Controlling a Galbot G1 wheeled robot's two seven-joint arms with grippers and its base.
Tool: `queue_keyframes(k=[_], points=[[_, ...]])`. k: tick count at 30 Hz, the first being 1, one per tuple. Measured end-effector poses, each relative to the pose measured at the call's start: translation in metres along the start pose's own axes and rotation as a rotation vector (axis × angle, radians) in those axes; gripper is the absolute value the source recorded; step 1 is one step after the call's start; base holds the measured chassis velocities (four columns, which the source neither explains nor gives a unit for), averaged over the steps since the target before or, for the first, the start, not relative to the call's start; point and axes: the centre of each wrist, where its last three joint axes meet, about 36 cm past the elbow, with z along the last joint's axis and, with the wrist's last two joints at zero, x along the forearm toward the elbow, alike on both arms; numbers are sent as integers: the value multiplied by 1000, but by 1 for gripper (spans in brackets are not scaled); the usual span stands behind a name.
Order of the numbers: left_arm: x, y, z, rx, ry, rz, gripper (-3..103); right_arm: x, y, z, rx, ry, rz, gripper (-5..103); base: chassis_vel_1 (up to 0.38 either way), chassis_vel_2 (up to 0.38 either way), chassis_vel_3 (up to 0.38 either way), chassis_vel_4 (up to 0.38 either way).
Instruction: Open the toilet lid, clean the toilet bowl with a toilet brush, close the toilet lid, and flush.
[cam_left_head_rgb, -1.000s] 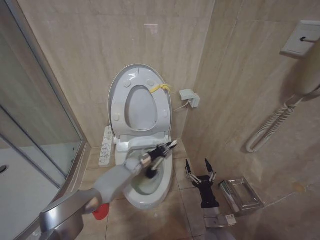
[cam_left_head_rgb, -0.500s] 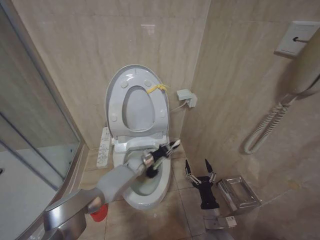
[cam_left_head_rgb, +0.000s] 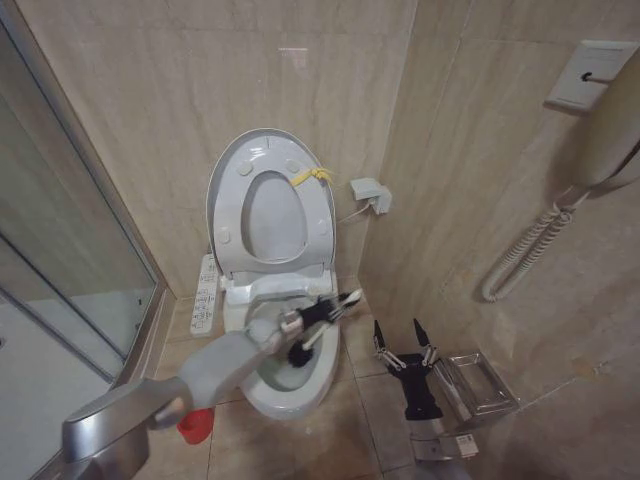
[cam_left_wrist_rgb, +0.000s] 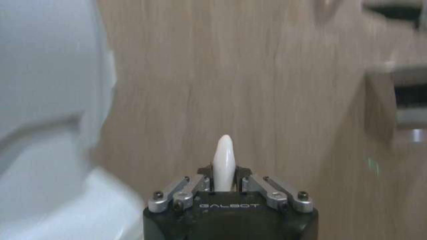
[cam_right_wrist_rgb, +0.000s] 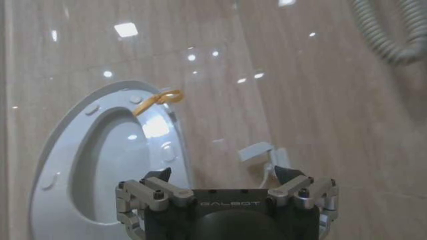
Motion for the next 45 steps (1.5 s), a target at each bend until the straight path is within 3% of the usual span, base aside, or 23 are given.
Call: queue_keyframes(k=[1, 3, 4, 6, 7, 8, 11, 13, 14, 16, 17, 18, 19, 21, 23, 25, 31, 34, 37, 39, 42, 44, 45], points=[[-2, 3, -5, -5, 7, 11, 22, 0, 0, 1, 0, 1, -1, 100, 0, 0, 0, 0], [-29, 11, -44, 16, -67, 106, 22, -1, -2, 2, 2, 2, 1, 100, 21, 32, 6, 11], [-29, 11, -44, 16, -67, 106, 22, -1, -2, 2, 2, 2, 1, 100, 0, 0, 0, 0], [-42, 20, -67, 13, -115, 214, 22, -2, -1, 3, 2, 2, 3, 100, 0, 0, 0, 0], [-36, 35, -67, 2, -87, 295, 22, -2, -1, 3, 0, 1, 4, 100, -39, -76, -35, -40], [-36, 35, -67, 2, -87, 295, 22, -2, -1, 3, 0, 1, 4, 100, -39, -76, -35, -40], [8, 63, -29, -1, 82, 376, 22, -2, 1, 4, -4, 3, -4, 100, -32, -42, -8, -11], [11, 66, -25, 0, 97, 391, 22, -1, 0, 4, -4, 5, -5, 100, 0, 0, 0, 0], [5, 67, -30, 8, 72, 399, 22, -1, -2, 5, -4, 7, -5, 100, 68, 62, 29, 23], [-18, 63, -49, 15, -16, 412, 22, -1, -5, 4, 0, 6, 1, 100, 34, 16, 5, 12], [-18, 63, -49, 15, -16, 412, 22, -1, -5, 4, 0, 6, 1, 100, 0, 0, 0, 0], [-32, 61, -63, 5, -74, 425, 22, -2, -6, 4, 0, 3, 6, 100, 0, 0, 0, 0], [-33, 62, -65, -4, -88, 427, 22, -2, -6, 4, 0, 2, 8, 100, 0, 0, 0, 0], [-27, 63, -60, -9, -79, 426, 22, -2, -6, 3, -1, 2, 8, 100, -79, -65, -31, -31], [9, 63, -24, -7, 3, 405, 22, -1, -4, 3, -3, 3, 3, 100, -67, -17, -4, -17], [31, 64, -10, 3, 32, 387, 22, -1, -4, 3, -3, 4, -1, 100, 0, 0, 0, 0], [33, 68, -35, 0, -26, 453, 22, -1, -6, 3, 2, 1, 3, 100, 48, 26, 5, 16], [68, 76, -14, -32, 69, 426, 22, -3, -1, 4, -7, -1, -4, 100, 0, 0, 0, 0], [71, 69, -5, -17, 60, 393, 22, -4, 0, 4, -7, -2, -10, 100, 0, 0, 0, 0], [46, 62, -17, -10, -33, 360, 22, -3, -1, 4, -4, 0, -9, 100, 0, 0, 0, 0], [36, 62, -26, -17, -76, 348, 22, -3, -1, 4, -2, -1, -8, 100, 0, 0, 0, 0], [45, 66, -19, -33, -35, 345, 20, -3, -1, 4, -2, -1, -8, 100, 0, 0, 0, 0], [60, 69, -7, -39, 18, 340, 20, -3, 0, 3, -3, -1, -11, 100, 0, 0, 0, 0]])
